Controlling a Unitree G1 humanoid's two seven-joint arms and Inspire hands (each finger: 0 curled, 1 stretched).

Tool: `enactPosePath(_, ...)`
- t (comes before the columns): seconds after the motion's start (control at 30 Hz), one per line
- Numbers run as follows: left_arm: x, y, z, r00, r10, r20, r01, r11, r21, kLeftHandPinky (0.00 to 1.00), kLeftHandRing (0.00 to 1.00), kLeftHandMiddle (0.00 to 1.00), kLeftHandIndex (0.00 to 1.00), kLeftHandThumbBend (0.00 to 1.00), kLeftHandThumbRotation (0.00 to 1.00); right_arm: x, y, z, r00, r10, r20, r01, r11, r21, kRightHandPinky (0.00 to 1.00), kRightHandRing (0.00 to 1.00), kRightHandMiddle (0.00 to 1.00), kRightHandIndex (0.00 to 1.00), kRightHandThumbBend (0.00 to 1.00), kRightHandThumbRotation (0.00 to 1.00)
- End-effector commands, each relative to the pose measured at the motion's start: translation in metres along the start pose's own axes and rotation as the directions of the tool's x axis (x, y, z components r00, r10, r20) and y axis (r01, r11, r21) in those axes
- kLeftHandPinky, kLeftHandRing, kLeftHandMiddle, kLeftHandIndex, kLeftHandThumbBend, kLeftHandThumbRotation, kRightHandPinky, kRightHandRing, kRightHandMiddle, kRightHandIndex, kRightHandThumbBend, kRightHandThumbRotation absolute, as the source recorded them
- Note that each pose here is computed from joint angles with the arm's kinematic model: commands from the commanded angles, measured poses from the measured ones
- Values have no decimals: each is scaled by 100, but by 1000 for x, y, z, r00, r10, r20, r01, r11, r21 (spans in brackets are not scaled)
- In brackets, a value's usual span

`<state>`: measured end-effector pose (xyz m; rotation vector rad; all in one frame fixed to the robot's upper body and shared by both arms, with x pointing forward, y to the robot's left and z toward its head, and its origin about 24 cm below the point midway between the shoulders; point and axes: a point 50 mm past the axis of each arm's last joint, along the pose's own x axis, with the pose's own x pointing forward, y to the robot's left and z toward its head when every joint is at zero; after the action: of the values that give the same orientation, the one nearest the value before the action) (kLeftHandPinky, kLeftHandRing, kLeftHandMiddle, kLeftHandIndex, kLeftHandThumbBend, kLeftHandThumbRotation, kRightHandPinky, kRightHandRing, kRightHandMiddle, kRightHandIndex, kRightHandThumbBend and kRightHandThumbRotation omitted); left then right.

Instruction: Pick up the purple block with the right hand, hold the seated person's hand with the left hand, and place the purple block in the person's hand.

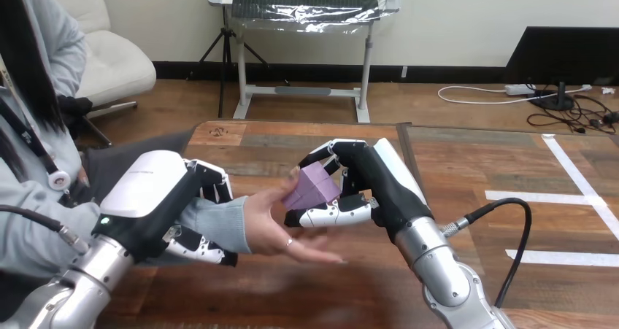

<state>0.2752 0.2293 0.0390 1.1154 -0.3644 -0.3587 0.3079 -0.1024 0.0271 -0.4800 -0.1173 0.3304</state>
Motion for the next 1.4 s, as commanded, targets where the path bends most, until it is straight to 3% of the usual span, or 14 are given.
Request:
enactPosePath(0.0, 44, 43, 34, 961, 212, 180, -209, 977, -32, 19, 23, 30, 33, 90, 0, 8, 1, 26, 995, 1, 99, -1, 1000, 3, 5, 9, 14, 16, 36, 14)
enactPosePath(0.57, 57, 44, 50, 943, 240, 231, -232, 971, -61, 18, 23, 30, 32, 92, 0, 0, 15, 36, 996, 5, 94, -7, 1000, 20, 5, 9, 14, 17, 35, 17)
enactPosePath(1.37, 63, 38, 56, 939, 246, 241, -232, 969, -84, 17, 23, 29, 32, 94, 0, -3, 14, 44, 998, 7, 62, -7, 1000, 5, 6, 10, 15, 18, 36, 16)
